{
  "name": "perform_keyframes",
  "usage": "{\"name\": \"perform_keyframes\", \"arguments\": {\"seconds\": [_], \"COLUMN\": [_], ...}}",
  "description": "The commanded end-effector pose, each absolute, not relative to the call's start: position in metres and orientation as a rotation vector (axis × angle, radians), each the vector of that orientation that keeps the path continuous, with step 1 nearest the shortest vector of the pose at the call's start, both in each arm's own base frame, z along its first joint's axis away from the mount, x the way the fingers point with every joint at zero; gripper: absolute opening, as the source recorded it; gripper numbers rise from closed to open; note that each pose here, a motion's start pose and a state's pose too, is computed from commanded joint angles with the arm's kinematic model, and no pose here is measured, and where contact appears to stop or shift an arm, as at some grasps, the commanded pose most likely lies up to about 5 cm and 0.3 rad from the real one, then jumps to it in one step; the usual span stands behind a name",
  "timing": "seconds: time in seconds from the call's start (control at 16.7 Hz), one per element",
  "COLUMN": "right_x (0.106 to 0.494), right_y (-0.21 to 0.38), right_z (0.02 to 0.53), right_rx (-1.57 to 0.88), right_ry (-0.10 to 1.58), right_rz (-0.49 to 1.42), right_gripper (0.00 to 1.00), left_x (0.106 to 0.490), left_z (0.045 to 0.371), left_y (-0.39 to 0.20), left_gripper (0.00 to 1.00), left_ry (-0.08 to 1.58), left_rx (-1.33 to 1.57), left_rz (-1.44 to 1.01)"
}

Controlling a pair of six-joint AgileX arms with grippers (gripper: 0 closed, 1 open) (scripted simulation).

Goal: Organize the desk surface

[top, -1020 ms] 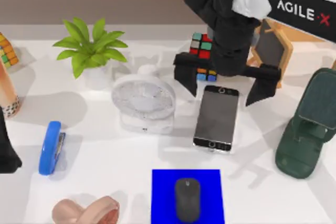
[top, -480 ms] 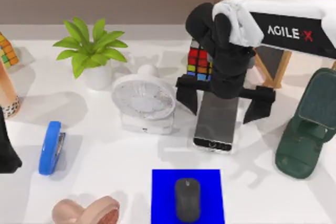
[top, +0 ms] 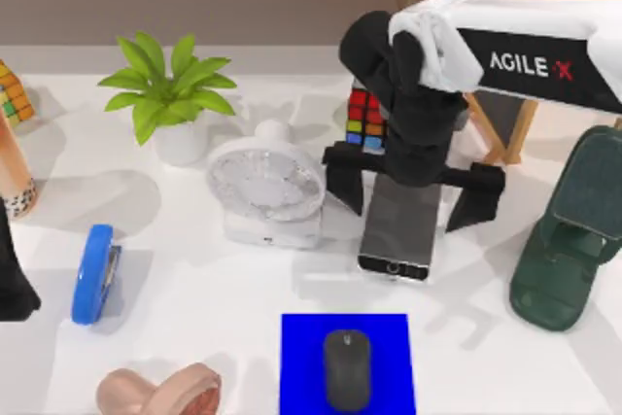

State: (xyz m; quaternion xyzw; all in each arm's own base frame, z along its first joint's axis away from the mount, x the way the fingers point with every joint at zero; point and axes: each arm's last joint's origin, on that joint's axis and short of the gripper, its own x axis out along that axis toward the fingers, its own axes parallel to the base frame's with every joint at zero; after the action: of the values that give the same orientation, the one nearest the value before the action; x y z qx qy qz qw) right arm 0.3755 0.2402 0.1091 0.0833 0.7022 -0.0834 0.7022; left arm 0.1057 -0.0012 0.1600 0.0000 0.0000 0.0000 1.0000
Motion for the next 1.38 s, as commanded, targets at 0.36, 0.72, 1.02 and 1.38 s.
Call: {"name": "perform_keyframes", "arguments": {"seconds": [0.36,0.72,1.02,1.38], "right_x": [0.376,0.376,0.376,0.377], "right_y": [0.24,0.24,0.24,0.229], "right_z": [0.109,0.109,0.109,0.127], "right_rx": [0.185,0.185,0.185,0.173], "right_ry": [1.563,1.563,1.563,1.562], "right_rz": [-0.186,-0.186,-0.186,-0.171], "right_gripper": [0.32,0.0,0.0,0.0], "left_x": [0.106,0.106,0.106,0.106], "left_z": [0.16,0.16,0.16,0.16], "left_y": [-0.001,-0.001,-0.001,-0.001], "left_gripper": [1.0,1.0,1.0,1.0], "left_ry": [0.0,0.0,0.0,0.0], "left_rx": [0.0,0.0,0.0,0.0], "left_rz": [0.0,0.0,0.0,0.0]}}
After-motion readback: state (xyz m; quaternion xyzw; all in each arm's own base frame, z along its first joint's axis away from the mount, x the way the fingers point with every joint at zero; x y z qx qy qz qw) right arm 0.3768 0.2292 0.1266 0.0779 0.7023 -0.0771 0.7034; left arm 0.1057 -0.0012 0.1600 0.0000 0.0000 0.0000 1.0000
